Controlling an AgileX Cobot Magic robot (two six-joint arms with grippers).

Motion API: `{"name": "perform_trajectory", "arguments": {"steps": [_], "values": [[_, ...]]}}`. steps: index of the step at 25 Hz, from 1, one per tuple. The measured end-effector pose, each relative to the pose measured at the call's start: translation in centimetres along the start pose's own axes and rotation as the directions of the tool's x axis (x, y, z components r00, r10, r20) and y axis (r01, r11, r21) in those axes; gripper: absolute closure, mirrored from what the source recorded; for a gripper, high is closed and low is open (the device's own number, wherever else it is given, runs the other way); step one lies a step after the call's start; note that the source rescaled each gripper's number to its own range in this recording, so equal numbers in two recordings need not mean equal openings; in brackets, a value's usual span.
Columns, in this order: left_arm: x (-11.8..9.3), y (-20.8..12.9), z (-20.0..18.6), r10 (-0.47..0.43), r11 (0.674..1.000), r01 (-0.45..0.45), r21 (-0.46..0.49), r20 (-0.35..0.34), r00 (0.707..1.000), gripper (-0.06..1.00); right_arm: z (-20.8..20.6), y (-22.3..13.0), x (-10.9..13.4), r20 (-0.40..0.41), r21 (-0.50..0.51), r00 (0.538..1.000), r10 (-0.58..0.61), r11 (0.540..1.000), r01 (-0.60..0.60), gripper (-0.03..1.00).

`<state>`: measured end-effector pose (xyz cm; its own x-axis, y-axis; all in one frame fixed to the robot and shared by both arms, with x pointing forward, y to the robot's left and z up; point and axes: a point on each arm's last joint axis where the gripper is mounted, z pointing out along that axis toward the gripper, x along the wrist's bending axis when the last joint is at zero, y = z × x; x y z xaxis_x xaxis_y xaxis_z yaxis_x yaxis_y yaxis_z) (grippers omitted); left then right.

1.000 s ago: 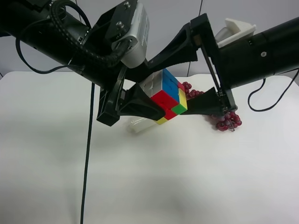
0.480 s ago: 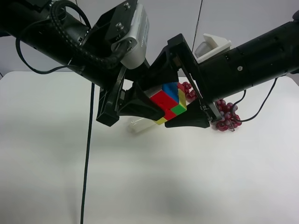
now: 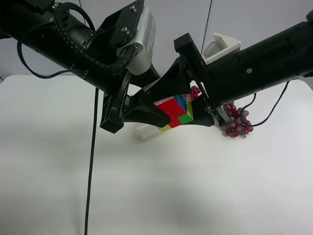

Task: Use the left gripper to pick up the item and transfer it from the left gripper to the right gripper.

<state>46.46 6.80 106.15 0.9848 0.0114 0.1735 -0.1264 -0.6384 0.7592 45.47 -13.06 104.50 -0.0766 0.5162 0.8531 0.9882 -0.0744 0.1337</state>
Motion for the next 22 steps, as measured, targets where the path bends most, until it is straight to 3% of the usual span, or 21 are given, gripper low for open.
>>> {"name": "perform_trajectory", "arguments": {"steps": [2,3,5,7,11,16,22], "values": [[0.1,0.0,0.0,0.001,1.000,-0.001,0.001,-0.007,1.000,0.90,0.0,0.0,0.0,0.002,-0.005,1.000,0.000,1.000,0.000,0.97],[0.1,0.0,0.0,-0.003,1.000,0.003,-0.001,-0.012,1.000,0.75,0.0,0.1,-0.1,0.009,-0.014,1.000,-0.001,1.000,0.001,0.97],[0.2,0.1,-0.1,-0.026,1.000,0.026,-0.008,-0.022,0.999,0.26,0.1,0.4,-0.3,0.023,-0.039,1.000,0.007,0.999,-0.006,0.97],[0.2,0.1,0.0,-0.042,0.999,0.042,-0.010,-0.033,0.999,0.05,0.1,0.4,-0.3,0.024,-0.039,1.000,0.009,0.999,-0.008,0.97],[0.3,0.1,0.0,-0.050,0.999,0.049,-0.011,-0.038,0.998,-0.04,0.1,0.5,-0.4,0.026,-0.042,1.000,0.010,0.999,-0.009,0.97],[0.1,0.6,-0.8,-0.050,0.998,0.049,-0.027,-0.051,0.997,-0.04,0.1,0.5,-0.4,0.026,-0.042,1.000,0.010,0.999,-0.009,0.97],[-0.8,1.8,-3.9,0.001,1.000,-0.003,-0.012,-0.117,0.993,-0.05,0.1,0.5,-0.4,0.027,-0.044,1.000,0.016,0.999,-0.015,0.97]]}}
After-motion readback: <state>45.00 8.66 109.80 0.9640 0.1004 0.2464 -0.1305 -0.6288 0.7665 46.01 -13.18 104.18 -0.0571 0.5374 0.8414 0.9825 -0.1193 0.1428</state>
